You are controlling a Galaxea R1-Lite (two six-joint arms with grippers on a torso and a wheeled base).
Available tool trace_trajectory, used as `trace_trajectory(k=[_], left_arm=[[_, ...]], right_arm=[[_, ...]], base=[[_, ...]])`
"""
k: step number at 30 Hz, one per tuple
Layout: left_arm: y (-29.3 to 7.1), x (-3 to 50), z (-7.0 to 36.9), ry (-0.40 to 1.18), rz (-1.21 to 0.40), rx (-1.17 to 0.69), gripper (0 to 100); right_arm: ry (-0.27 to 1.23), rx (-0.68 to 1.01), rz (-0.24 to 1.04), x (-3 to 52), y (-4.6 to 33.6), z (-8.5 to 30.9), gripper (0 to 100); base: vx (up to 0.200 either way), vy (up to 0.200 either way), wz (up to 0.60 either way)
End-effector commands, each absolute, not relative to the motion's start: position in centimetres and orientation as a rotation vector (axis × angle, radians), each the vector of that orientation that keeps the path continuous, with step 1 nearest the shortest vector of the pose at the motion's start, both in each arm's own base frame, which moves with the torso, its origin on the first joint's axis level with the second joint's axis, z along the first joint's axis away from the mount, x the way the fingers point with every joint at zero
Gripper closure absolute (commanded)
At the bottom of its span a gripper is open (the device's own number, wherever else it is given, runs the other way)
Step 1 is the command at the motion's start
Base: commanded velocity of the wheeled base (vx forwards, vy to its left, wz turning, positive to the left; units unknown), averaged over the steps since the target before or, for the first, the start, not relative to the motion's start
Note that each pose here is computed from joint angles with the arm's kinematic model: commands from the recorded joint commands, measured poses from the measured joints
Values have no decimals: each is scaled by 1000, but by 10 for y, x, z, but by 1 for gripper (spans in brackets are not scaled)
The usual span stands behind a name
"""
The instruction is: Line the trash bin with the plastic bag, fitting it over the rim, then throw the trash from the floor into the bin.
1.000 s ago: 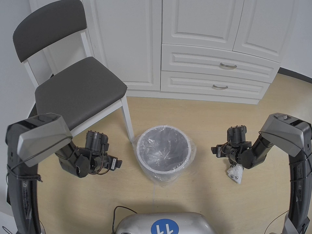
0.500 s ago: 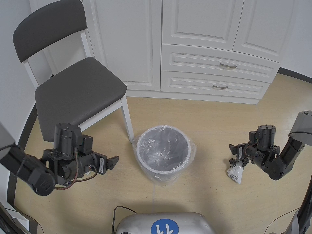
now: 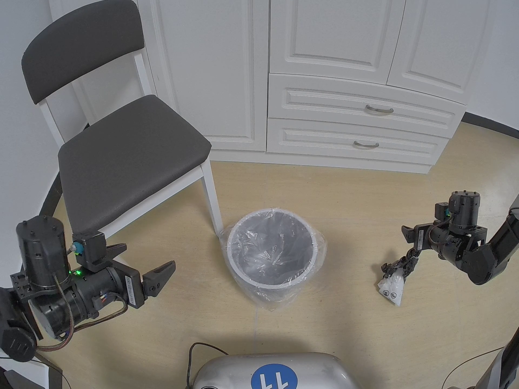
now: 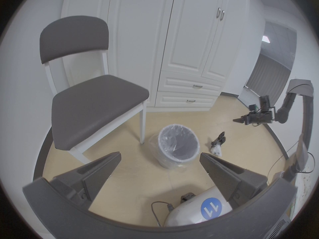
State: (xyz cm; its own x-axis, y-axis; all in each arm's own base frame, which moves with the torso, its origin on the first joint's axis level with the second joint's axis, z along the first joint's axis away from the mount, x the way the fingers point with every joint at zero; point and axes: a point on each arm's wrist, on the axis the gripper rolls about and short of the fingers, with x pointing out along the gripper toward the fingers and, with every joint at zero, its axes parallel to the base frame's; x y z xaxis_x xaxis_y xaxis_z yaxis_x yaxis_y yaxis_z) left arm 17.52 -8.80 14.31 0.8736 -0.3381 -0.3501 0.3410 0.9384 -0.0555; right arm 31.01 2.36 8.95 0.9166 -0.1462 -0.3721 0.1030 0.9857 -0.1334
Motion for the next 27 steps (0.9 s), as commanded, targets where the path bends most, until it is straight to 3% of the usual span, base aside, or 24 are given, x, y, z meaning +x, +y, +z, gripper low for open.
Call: trace_trajectory(k=[1, 7, 14, 27], left_arm=[[-81, 150, 159, 270, -394, -23, 0], [-73, 129, 172, 188, -433, -49, 0], [-72, 131, 180, 154, -393, -52, 0], [-65, 131, 187, 108, -355, -71, 0]], right_arm=[[358, -85, -133, 311, 23, 112, 0], [428, -11, -139, 323, 29, 122, 0], [411, -17, -125, 360, 42, 125, 0], [531, 7, -88, 411, 47, 56, 0]], base=[[0, 0, 0], [0, 0, 0], [0, 0, 0], [0, 0, 0]])
